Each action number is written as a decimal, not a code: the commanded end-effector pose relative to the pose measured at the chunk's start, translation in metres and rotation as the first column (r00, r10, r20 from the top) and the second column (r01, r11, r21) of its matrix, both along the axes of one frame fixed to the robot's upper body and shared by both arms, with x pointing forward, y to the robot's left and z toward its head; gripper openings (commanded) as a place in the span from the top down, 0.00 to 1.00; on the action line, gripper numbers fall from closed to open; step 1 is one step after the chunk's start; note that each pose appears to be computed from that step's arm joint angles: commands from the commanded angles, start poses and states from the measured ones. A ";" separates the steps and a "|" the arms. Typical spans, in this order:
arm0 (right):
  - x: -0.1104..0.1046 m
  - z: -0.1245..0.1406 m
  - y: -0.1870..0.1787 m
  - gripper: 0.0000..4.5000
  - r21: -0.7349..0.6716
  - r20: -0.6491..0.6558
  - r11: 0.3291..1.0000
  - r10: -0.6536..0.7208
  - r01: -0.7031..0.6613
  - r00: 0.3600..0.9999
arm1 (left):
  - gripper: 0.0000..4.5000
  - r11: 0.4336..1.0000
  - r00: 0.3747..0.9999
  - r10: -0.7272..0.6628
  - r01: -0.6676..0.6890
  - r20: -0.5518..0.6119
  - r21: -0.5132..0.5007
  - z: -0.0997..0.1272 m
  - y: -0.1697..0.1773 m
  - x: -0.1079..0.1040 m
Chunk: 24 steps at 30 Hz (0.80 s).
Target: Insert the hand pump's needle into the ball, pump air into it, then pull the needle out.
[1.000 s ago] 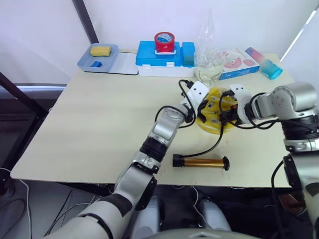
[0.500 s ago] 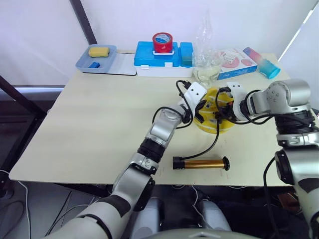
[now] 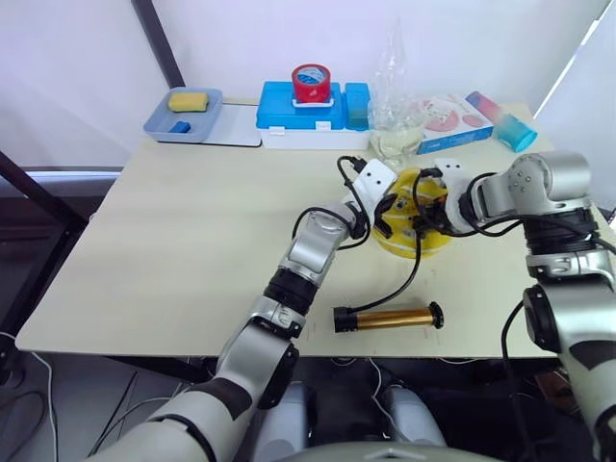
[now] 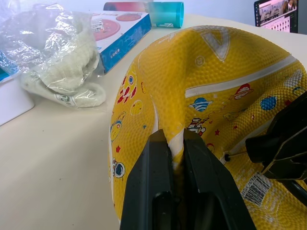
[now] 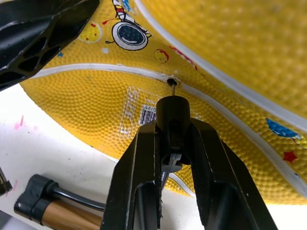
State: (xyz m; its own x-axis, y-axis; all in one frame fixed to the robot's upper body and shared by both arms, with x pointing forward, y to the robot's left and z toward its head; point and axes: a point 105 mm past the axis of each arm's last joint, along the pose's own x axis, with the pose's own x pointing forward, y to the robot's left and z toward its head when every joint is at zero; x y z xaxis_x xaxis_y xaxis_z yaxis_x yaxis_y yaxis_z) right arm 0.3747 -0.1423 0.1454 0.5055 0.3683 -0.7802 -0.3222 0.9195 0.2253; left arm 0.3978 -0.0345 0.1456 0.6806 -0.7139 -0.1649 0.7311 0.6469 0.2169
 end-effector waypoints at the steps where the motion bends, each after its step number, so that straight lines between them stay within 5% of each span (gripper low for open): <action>1: 0.003 0.000 0.015 0.93 0.050 -0.019 0.999 0.011 -0.010 1.000 | 0.99 0.991 0.990 -0.132 0.131 -0.047 -0.016 -0.009 -0.027 -0.020; 12: 0.015 -0.010 0.023 0.93 0.056 -0.023 0.998 -0.008 0.009 1.000 | 0.99 0.989 0.986 -0.149 0.148 -0.072 -0.022 -0.017 -0.029 -0.025; 24: 0.009 0.001 0.002 0.93 -0.038 0.089 0.999 0.039 -0.036 0.995 | 0.99 0.998 0.994 -0.059 0.057 -0.087 -0.025 -0.021 -0.015 -0.009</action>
State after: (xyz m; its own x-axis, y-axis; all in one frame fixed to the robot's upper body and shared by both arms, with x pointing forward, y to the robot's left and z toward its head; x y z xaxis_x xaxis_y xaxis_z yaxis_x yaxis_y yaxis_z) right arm 0.3809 -0.1411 0.1362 0.5138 0.3587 -0.7794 -0.3433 0.9185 0.1964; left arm 0.4004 -0.0299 0.1362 0.6879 -0.7048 -0.1731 0.7257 0.6652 0.1758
